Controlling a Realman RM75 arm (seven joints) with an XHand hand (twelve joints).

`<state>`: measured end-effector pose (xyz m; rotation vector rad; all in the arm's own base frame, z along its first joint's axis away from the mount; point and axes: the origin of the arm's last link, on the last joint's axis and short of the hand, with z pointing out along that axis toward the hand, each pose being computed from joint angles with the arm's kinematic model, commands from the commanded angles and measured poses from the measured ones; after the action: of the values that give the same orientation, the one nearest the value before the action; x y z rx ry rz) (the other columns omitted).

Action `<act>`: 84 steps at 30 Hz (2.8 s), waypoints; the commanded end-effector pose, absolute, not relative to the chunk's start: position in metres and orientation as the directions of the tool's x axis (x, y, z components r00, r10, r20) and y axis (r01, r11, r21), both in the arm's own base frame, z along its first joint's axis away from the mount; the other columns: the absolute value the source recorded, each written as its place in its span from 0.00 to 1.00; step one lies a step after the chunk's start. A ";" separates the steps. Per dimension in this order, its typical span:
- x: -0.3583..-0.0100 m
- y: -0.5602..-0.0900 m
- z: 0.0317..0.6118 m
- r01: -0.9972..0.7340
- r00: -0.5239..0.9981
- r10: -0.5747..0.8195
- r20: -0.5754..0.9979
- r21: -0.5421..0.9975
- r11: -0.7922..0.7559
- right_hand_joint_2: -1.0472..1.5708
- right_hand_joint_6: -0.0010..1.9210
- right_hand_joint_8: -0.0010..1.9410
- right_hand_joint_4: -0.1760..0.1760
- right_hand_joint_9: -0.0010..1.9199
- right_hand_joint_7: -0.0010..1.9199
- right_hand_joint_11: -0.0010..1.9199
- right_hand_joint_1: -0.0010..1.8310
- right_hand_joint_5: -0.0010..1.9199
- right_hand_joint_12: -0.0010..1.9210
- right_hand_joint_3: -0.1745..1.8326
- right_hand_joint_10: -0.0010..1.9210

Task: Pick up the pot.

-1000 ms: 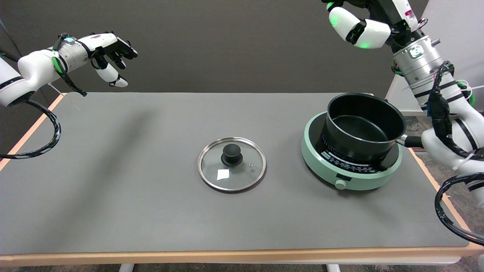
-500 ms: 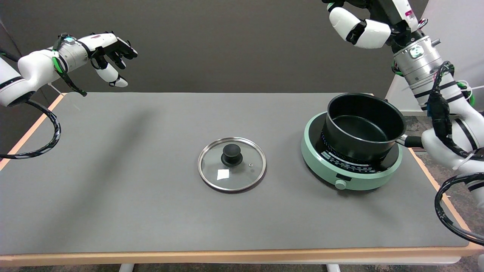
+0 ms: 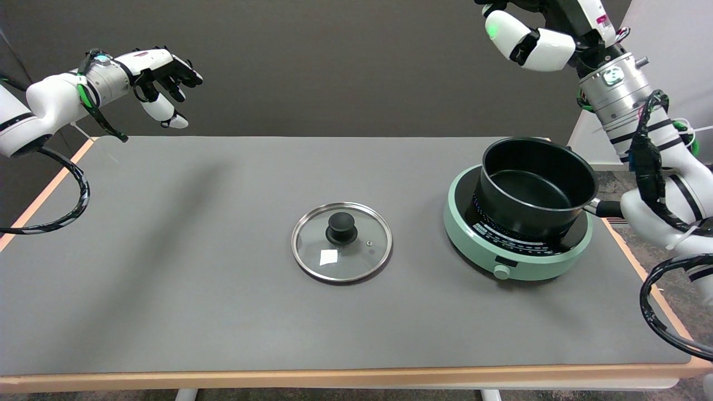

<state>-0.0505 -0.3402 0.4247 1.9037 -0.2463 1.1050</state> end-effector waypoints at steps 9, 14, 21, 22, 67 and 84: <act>-0.050 -0.340 0.422 -0.552 0.582 0.243 0.776 0.596 -0.582 0.64 0.12 0.10 0.60 0.34 0.34 0.27 0.41 0.28 0.63 0.53 0.25; -0.050 -0.340 0.421 -0.553 0.580 0.242 0.778 0.594 -0.585 0.64 0.12 0.10 0.60 0.34 0.34 0.27 0.41 0.28 0.63 0.53 0.25; -0.051 -0.341 0.419 -0.557 0.572 0.241 0.784 0.587 -0.587 0.64 0.12 0.10 0.60 0.34 0.34 0.27 0.41 0.28 0.63 0.53 0.25; -0.051 -0.341 0.418 -0.557 0.572 0.241 0.784 0.587 -0.587 0.64 0.12 0.10 0.60 0.34 0.34 0.27 0.41 0.28 0.63 0.53 0.25; -0.055 -0.344 0.414 -0.573 0.559 0.232 0.796 0.573 -0.586 0.64 0.12 0.10 0.60 0.34 0.34 0.27 0.41 0.28 0.63 0.53 0.26; -0.055 -0.344 0.414 -0.576 0.557 0.229 0.799 0.570 -0.587 0.64 0.13 0.10 0.60 0.34 0.34 0.27 0.41 0.28 0.63 0.53 0.26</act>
<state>-0.0549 -0.3446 0.4138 1.8984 -0.2777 1.1309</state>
